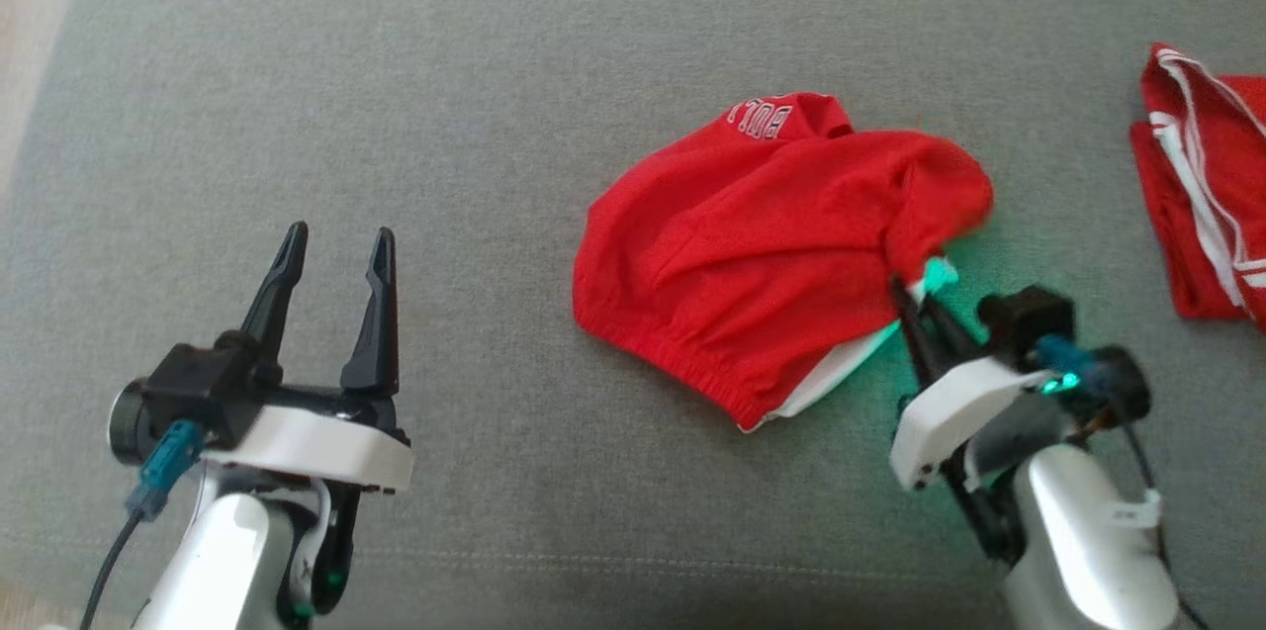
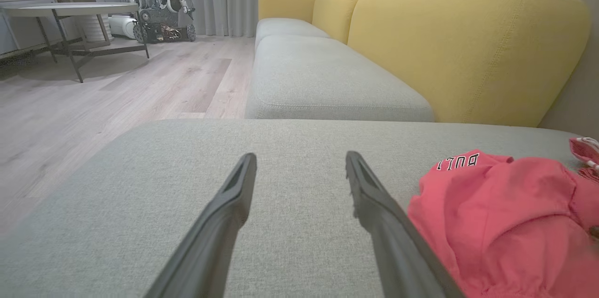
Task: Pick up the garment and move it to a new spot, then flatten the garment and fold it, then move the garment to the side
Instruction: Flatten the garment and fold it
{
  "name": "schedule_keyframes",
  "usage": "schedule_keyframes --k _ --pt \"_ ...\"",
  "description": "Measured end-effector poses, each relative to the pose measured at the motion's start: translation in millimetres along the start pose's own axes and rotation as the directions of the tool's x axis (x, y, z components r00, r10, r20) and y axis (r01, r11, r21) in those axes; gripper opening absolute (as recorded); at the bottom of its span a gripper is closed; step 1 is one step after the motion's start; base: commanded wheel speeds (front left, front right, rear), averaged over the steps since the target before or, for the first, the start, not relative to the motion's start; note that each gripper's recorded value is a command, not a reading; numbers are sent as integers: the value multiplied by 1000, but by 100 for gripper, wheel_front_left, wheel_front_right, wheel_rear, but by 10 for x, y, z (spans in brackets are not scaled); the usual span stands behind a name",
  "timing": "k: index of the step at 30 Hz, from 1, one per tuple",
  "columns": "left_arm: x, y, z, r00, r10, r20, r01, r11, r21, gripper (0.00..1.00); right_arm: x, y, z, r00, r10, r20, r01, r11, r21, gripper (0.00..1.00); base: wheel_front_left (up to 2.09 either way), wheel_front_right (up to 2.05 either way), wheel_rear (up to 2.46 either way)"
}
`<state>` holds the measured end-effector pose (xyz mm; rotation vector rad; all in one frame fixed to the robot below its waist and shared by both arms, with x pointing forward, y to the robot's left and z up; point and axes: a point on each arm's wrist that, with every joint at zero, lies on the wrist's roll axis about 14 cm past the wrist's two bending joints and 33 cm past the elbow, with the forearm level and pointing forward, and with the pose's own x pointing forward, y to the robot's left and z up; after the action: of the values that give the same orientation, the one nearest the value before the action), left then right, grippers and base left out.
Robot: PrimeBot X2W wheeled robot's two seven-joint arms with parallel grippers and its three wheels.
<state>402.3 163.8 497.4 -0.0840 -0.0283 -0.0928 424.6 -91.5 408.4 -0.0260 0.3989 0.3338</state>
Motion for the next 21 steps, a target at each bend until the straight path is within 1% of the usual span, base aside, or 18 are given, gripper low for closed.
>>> schedule_keyframes --k 3,4,5,6,11,15,16,21 --pt "-13 22 -21 1000 8 -6 -8 1000 -4 100 27 129 -238 997 39 -74 -38 999 13 0 0 0 0" --pt "-15 27 -23 1000 11 -7 -11 1000 -5 100 34 144 -288 995 45 -89 -43 999 23 15 0 0 0" --pt "-16 29 -26 1000 12 -8 -12 1000 -7 100 45 154 -311 995 49 -92 -46 998 37 45 0 0 0" --pt "-17 34 -28 1000 14 -8 -14 1000 -8 100 59 160 -314 995 52 -89 -48 998 47 100 0 0 0" --pt "-7 44 -5 1000 17 -1 -17 1000 -7 100 74 215 -194 997 69 -33 -66 995 80 100 0 0 0" --pt "5 12 30 1000 7 11 -7 1000 -1 100 26 219 25 997 67 46 -71 993 93 100 0 0 0" --pt "9 -6 49 1000 1 19 -1 1000 0 100 -31 213 115 995 62 81 -69 993 93 100 0 0 0" --pt "-3 -39 81 1000 -5 28 5 1000 -2 100 -234 165 240 990 33 139 -49 992 114 100 0 0 0"
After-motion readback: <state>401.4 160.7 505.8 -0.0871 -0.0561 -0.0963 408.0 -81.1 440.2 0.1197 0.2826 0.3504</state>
